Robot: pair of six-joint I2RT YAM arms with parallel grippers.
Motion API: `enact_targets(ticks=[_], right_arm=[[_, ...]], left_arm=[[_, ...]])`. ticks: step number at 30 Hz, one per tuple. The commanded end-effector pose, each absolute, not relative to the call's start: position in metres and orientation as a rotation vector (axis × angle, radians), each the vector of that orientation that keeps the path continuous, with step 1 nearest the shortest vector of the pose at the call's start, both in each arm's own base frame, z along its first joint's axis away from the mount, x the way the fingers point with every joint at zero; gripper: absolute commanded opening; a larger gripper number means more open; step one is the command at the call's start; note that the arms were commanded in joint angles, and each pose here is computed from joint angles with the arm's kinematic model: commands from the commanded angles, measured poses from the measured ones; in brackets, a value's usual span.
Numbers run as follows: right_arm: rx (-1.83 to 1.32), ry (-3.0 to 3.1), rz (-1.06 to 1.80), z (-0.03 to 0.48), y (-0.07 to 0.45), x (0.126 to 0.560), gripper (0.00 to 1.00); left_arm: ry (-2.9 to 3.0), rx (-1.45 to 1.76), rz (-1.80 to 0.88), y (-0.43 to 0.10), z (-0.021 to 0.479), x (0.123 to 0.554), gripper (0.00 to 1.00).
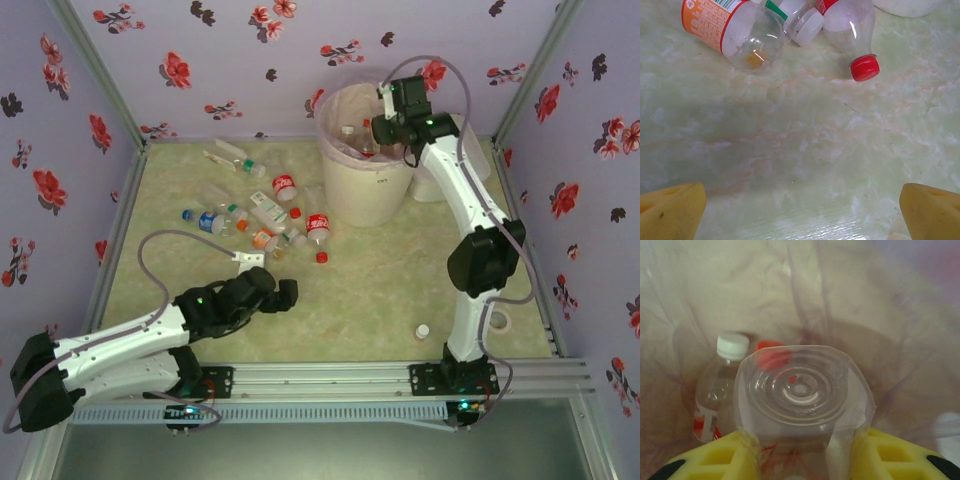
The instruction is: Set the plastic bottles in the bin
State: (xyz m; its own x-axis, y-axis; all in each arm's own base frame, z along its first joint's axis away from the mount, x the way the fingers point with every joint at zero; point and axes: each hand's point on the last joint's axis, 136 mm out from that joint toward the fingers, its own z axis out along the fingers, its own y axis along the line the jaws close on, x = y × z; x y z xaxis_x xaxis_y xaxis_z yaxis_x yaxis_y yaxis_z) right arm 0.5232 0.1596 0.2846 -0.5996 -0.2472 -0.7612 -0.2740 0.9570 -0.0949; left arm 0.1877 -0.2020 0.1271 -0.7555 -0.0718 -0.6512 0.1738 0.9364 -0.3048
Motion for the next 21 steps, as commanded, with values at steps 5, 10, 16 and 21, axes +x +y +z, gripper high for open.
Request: enact_targets(ticks=[5,10,16,21], right_arm=[[-0.404,2.321,0.082,0.240,0.163,0.525,0.01],[-0.392,2.371,0.106,0.211,0.166,0.528,0.11],[-0.350,2.312,0.147,0.236,0.169,0.527,0.36],[-0.326,2.248,0.161,0.275,0.166,0.522,0.58]], left_arm=[[2.385,0.030,-0.464,-0.203,0.132,0.191,1.00],[2.396,0.027,-0.460,-0.200,0.130,0.188,1.00],[2.394,0.001,-0.466,-0.193,0.129,0.186,1.00],[2.391,-0.016,-0.471,-0.189,0.127,0.184,1.00]])
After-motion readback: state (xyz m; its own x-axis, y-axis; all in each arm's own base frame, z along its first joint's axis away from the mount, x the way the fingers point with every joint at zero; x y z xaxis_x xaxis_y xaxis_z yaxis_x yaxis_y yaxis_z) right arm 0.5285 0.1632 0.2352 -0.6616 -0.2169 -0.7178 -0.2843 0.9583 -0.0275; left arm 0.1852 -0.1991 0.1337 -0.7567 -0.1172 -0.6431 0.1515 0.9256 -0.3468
